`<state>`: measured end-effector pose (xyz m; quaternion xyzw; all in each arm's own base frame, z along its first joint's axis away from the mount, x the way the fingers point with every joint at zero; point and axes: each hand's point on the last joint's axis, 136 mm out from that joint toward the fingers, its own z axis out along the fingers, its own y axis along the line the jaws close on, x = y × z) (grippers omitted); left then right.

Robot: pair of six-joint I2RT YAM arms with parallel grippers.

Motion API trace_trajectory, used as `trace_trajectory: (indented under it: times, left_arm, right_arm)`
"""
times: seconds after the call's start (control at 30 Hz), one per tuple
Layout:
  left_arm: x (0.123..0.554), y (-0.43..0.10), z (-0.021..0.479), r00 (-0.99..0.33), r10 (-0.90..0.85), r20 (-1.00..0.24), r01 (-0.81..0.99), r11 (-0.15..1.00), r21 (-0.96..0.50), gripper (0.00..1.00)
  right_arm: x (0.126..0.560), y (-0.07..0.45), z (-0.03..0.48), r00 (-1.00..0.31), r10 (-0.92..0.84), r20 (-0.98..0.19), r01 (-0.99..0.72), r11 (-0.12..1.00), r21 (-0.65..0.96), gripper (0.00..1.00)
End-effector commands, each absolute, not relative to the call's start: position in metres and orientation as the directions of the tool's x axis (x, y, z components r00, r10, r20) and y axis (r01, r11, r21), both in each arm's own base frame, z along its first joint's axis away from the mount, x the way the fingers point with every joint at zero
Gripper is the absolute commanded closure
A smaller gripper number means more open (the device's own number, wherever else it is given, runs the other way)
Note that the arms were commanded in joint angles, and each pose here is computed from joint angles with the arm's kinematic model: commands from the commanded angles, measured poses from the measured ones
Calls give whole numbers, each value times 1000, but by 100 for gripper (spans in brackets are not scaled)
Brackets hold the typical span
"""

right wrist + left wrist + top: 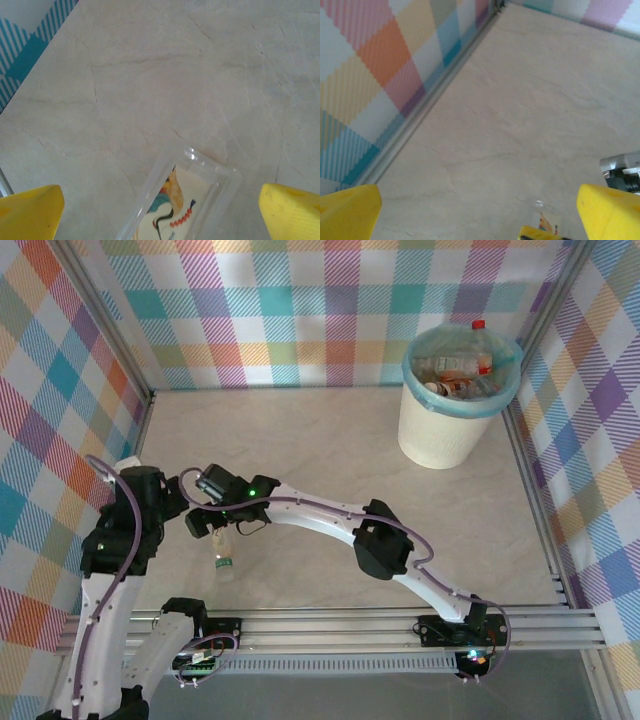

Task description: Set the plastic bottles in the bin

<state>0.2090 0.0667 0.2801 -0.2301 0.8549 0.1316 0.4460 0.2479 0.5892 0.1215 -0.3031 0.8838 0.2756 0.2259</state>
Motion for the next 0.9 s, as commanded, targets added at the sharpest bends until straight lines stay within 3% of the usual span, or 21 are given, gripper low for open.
trace_trajectory:
  times: [0.0,0.53,0.7,0.87]
  left_arm:
    - [198,86,296,-424,-247,-871,-584,810,54,0]
    - [194,72,285,-433,-272,-860,-530,848,-2,0]
    - [194,71,287,-427,-272,-862,-524,852,-10,0]
    - [194,69,291,-423,-269,-865,-512,859,-16,0]
  right_arm:
    - [250,587,109,-752,-406,-519,-624,693,362,0]
    - [234,600,60,-768,-470,-436,-627,690,361,1]
    - [235,592,60,-751,-501,-430,-647,689,328,12]
    - [234,583,62,-748,-521,-412,-654,682,325,31]
